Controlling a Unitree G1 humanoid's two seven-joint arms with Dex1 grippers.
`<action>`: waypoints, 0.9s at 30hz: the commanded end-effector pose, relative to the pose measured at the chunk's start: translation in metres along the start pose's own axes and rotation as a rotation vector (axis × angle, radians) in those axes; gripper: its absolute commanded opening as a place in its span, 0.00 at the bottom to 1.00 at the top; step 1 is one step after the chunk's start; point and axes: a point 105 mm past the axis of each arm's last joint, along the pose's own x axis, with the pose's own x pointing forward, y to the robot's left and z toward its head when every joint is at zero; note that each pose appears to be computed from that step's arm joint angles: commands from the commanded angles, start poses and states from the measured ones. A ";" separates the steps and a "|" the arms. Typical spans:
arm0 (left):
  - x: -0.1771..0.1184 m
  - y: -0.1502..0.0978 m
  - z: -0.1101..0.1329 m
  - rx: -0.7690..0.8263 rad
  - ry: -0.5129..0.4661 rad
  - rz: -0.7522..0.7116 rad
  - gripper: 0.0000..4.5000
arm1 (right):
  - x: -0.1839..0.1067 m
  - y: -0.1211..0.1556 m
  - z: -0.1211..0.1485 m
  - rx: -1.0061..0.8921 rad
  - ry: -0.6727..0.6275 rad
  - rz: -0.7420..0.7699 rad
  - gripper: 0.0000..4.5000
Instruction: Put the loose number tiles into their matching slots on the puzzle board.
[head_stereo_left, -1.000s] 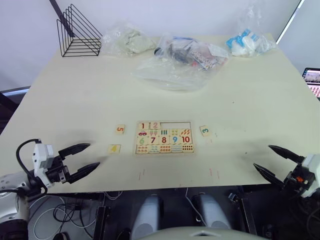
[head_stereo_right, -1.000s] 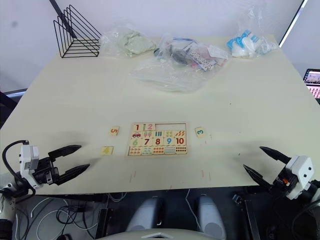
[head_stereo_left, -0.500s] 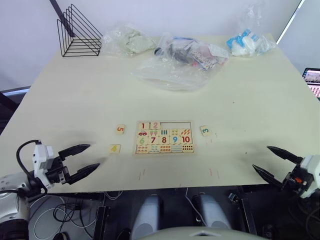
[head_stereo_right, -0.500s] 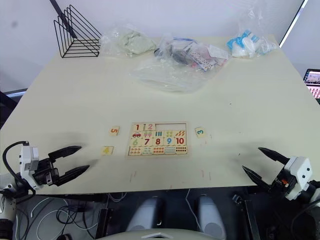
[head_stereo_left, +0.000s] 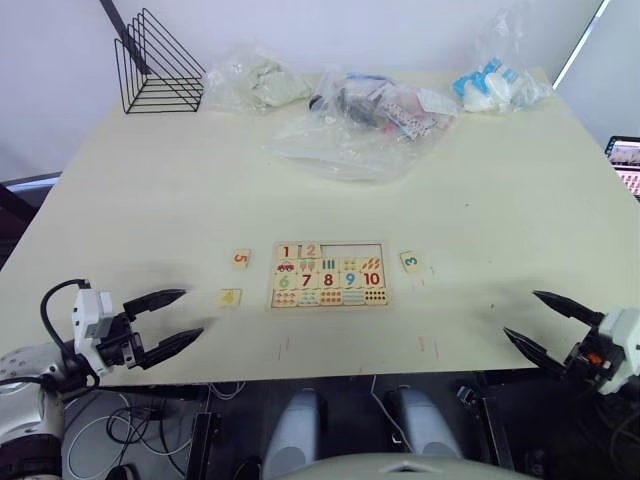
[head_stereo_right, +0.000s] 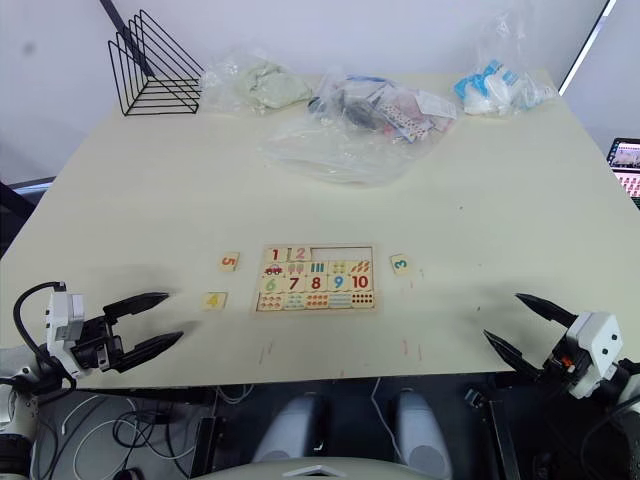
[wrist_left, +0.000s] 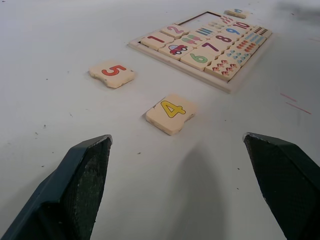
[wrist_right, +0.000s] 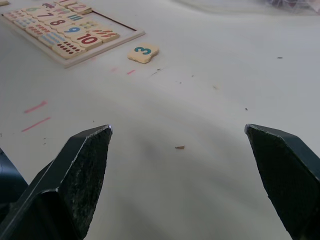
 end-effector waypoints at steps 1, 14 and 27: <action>-0.002 0.001 0.003 0.028 0.000 -0.001 1.00 | 0.004 -0.003 0.010 -0.036 -0.020 0.011 0.99; 0.014 -0.006 0.014 0.071 -0.049 -0.068 1.00 | 0.050 -0.004 0.034 -0.062 -0.036 0.189 0.99; 0.028 -0.025 0.031 0.087 -0.093 -0.090 1.00 | 0.115 -0.005 0.043 -0.162 0.089 0.490 0.99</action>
